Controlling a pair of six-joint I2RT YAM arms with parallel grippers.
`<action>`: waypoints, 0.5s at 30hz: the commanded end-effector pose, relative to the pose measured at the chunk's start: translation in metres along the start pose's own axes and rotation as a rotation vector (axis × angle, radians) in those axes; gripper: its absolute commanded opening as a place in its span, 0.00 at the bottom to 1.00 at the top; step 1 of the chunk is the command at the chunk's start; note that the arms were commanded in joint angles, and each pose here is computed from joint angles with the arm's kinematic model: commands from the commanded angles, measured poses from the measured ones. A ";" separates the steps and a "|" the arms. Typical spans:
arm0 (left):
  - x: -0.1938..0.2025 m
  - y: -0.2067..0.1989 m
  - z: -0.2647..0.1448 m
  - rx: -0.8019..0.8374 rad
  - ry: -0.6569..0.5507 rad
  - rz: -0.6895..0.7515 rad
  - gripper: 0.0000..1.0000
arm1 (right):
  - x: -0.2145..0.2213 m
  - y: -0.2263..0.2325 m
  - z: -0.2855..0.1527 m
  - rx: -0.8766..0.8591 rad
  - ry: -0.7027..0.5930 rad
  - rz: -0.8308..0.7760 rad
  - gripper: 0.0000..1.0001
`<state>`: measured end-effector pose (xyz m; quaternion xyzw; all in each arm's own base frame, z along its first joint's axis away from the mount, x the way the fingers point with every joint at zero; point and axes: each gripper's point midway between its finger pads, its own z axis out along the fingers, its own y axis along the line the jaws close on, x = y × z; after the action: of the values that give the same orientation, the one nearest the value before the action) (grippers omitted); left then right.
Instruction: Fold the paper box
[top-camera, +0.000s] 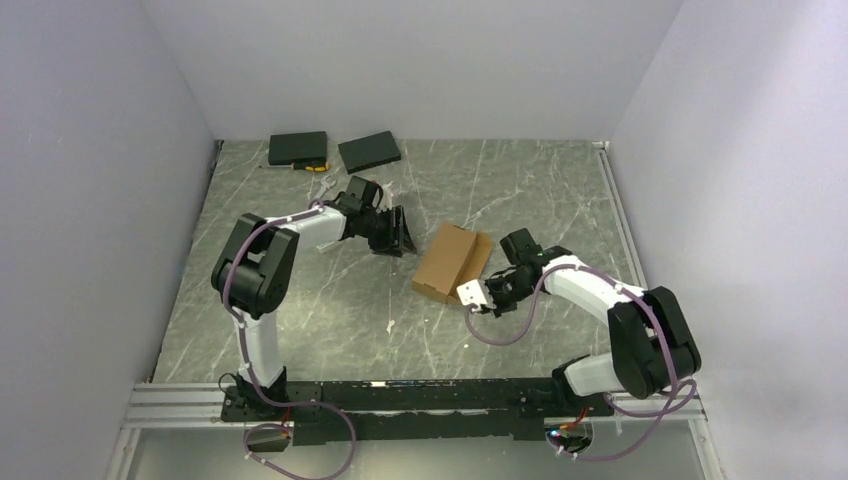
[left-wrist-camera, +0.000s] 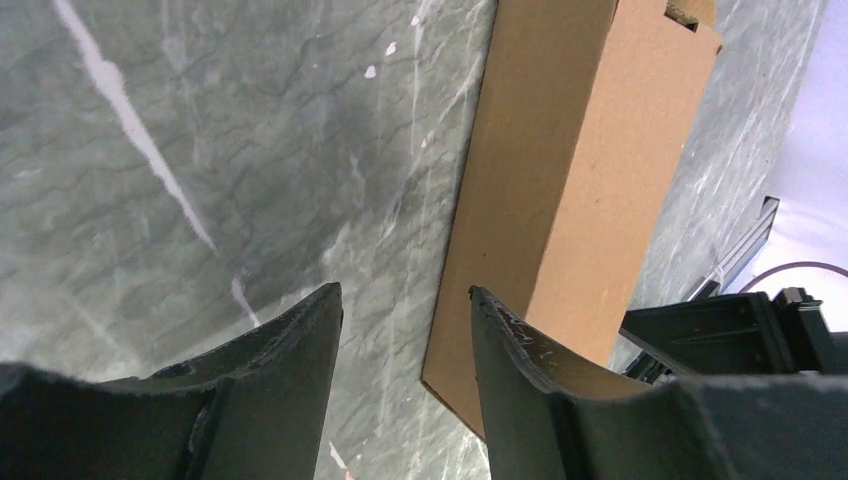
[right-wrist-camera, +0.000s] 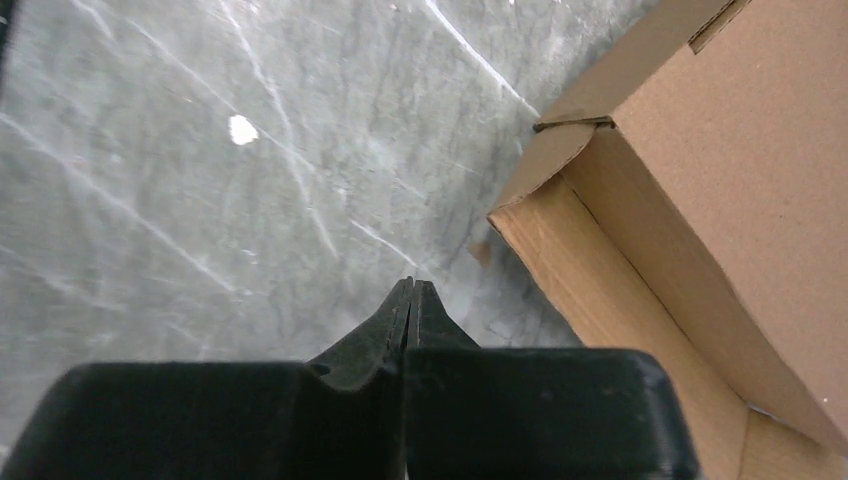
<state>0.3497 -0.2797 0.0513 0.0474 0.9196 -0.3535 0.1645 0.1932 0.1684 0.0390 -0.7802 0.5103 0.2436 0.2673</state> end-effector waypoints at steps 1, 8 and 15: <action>-0.017 -0.026 0.005 0.086 -0.023 0.046 0.56 | 0.012 -0.032 0.011 0.117 0.079 -0.116 0.00; -0.008 -0.026 0.018 0.102 0.019 0.051 0.56 | 0.004 -0.057 0.024 0.221 0.118 -0.142 0.00; 0.001 -0.029 0.024 0.105 0.049 0.063 0.56 | -0.016 -0.076 0.023 0.280 0.076 -0.080 0.00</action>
<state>0.3487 -0.3034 0.0421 0.0709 0.9130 -0.3744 0.1456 0.2339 0.2028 0.0235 -0.7859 0.5090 0.1377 0.3232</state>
